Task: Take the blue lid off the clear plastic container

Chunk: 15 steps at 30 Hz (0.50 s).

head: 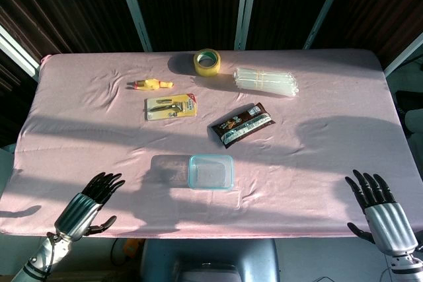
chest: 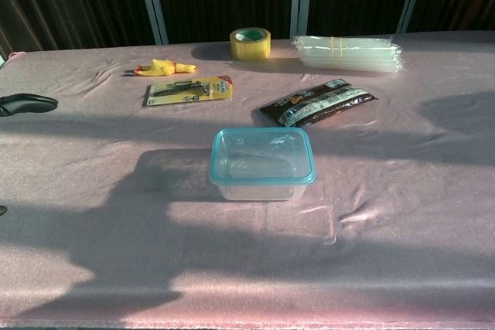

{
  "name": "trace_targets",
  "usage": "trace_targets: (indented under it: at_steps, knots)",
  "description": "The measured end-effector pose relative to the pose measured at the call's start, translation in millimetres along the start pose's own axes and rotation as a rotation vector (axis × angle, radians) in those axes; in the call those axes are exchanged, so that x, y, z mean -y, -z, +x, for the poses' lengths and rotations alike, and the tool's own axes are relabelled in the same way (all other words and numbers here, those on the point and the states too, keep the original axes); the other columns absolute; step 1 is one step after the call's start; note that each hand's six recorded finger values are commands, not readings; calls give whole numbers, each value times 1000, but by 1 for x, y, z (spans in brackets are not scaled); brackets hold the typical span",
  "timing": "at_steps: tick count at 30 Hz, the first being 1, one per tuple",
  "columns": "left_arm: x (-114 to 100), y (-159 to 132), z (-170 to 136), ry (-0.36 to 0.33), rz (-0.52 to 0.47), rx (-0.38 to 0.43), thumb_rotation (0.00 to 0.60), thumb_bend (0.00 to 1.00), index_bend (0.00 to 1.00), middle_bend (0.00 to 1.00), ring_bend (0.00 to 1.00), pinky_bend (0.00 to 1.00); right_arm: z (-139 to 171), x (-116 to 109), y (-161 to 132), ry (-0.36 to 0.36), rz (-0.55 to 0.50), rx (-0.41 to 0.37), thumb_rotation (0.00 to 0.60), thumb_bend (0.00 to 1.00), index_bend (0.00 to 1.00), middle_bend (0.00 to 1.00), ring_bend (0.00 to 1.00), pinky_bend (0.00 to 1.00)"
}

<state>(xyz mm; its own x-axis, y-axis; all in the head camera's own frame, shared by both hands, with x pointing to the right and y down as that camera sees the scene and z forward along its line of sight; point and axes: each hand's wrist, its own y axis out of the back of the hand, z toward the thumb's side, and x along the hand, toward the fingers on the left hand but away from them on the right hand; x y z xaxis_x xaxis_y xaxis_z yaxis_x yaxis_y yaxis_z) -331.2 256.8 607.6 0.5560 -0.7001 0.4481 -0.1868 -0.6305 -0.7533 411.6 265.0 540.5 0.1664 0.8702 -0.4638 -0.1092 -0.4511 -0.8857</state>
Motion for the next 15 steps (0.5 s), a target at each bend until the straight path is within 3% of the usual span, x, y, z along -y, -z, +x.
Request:
trace_targets:
  at_steps: [8, 15]
  knots:
    - [21, -57, 83, 13, -122, 180, 600, 265, 0, 0, 0, 0, -10, 6, -4, -36, 13, -12, 600, 180, 0, 0, 0, 0]
    - [44, -83, 142, 58, -170, 199, 600, 266, 0, 0, 0, 0, -15, 7, 2, -55, 2, 1, 600, 180, 0, 0, 0, 0]
